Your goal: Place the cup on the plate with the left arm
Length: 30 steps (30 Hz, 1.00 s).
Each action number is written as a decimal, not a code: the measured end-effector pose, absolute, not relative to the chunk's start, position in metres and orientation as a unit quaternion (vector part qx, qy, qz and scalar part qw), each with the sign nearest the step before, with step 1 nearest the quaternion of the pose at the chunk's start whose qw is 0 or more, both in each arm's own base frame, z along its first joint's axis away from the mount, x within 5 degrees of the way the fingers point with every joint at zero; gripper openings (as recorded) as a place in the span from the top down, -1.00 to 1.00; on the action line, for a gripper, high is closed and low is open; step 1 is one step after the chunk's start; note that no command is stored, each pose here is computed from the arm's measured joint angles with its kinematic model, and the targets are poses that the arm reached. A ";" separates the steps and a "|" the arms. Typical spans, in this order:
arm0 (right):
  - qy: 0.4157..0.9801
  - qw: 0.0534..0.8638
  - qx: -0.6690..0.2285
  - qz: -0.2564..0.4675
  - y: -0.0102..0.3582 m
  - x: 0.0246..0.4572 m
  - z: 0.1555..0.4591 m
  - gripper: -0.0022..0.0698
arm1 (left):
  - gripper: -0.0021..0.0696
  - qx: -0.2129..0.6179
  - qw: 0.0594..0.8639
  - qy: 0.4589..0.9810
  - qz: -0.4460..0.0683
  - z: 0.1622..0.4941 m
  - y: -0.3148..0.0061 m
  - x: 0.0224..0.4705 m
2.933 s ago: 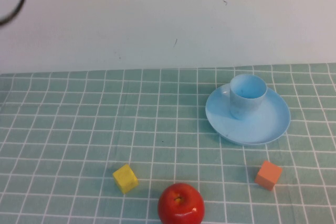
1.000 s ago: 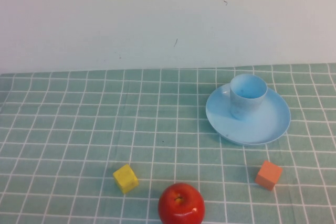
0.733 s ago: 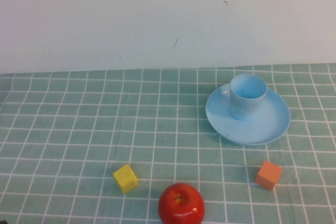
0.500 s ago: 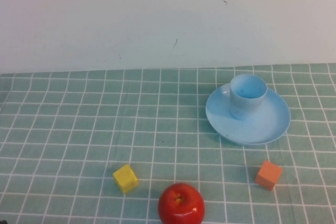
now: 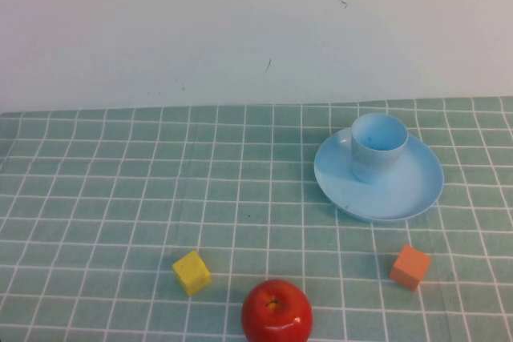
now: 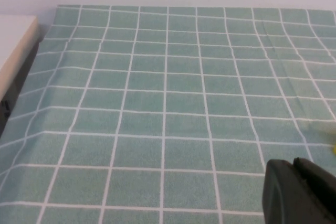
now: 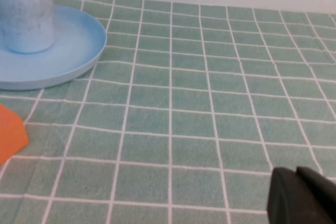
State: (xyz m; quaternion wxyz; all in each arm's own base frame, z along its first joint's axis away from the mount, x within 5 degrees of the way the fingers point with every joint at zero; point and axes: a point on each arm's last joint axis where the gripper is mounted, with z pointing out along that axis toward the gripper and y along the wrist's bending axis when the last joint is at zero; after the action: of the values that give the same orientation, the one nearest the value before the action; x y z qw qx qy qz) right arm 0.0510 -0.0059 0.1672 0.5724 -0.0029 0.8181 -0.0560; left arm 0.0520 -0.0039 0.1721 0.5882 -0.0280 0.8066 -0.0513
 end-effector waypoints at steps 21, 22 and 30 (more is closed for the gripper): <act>0.818 0.572 -0.004 -0.057 -0.006 0.051 0.167 0.95 | 0.94 -0.021 0.590 0.806 -0.043 0.172 -0.003 0.052; 0.818 0.572 -0.004 -0.057 -0.006 0.051 0.167 0.95 | 0.94 -0.021 0.590 0.806 -0.043 0.172 -0.003 0.052; 0.818 0.572 -0.004 -0.057 -0.006 0.051 0.167 0.95 | 0.94 -0.020 0.590 0.806 -0.042 0.172 -0.003 0.052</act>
State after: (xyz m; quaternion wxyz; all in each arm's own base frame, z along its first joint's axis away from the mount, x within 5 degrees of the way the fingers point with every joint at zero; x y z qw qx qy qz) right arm 0.0510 -0.0059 0.1672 0.5723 -0.0038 0.8181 -0.0567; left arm 0.0521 -0.0034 0.1723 0.5897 -0.0196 0.8063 -0.0420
